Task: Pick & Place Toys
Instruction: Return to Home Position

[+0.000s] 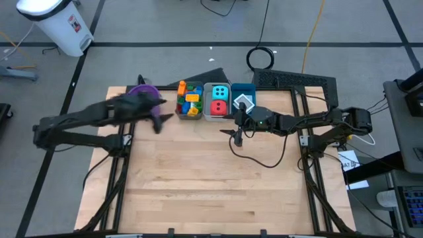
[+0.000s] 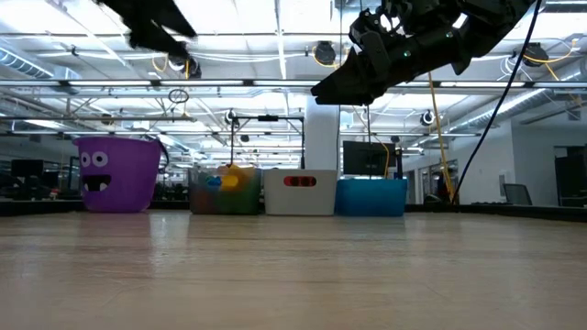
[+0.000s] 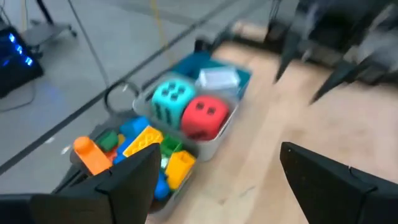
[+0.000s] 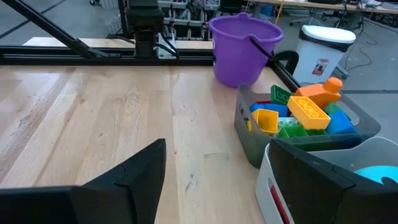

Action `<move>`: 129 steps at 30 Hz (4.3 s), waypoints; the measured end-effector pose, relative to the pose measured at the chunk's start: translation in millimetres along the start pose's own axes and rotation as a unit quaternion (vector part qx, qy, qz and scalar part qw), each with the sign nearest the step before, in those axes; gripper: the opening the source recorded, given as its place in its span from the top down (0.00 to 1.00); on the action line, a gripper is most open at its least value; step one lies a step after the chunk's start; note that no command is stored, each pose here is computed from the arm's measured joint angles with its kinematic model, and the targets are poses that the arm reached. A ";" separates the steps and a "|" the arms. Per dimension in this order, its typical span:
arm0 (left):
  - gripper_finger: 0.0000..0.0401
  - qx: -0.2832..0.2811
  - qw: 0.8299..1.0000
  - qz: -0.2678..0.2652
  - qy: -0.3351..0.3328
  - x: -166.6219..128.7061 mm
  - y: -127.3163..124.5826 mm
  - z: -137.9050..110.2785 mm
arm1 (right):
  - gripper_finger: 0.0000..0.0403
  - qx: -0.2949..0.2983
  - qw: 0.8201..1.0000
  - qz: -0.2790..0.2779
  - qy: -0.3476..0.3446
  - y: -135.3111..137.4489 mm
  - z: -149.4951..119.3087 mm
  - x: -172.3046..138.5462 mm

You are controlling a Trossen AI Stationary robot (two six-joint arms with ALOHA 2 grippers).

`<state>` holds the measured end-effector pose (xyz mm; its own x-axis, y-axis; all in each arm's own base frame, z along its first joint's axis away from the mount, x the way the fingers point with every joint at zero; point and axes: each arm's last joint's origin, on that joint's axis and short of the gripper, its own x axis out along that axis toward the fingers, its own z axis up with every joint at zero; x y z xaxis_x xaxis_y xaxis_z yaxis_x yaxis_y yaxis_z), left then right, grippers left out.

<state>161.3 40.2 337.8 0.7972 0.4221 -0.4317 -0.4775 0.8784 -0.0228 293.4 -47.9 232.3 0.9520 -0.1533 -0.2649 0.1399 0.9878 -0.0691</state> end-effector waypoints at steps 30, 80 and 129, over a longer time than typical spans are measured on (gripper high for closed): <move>0.16 -0.081 0.974 -0.106 -0.181 -0.1 10.8 -147.6 | 0.36 0.005 1.000 0.001 0.030 -0.3 1.4 -11.8; 0.16 0.025 0.979 -0.072 -0.188 12.9 8.0 -181.5 | 0.36 0.015 0.972 0.009 -0.235 2.7 -87.8 -165.7; 0.16 0.025 0.979 -0.071 -0.190 12.8 8.0 -181.2 | 0.36 -0.003 0.984 0.008 -0.177 4.7 -104.6 -173.6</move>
<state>100.8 12.0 168.7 0.9389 0.3387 -0.0614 -0.3399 0.9404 -0.0098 100.3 -19.6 177.4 0.9895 -0.1168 0.0855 0.1232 0.9896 -0.0741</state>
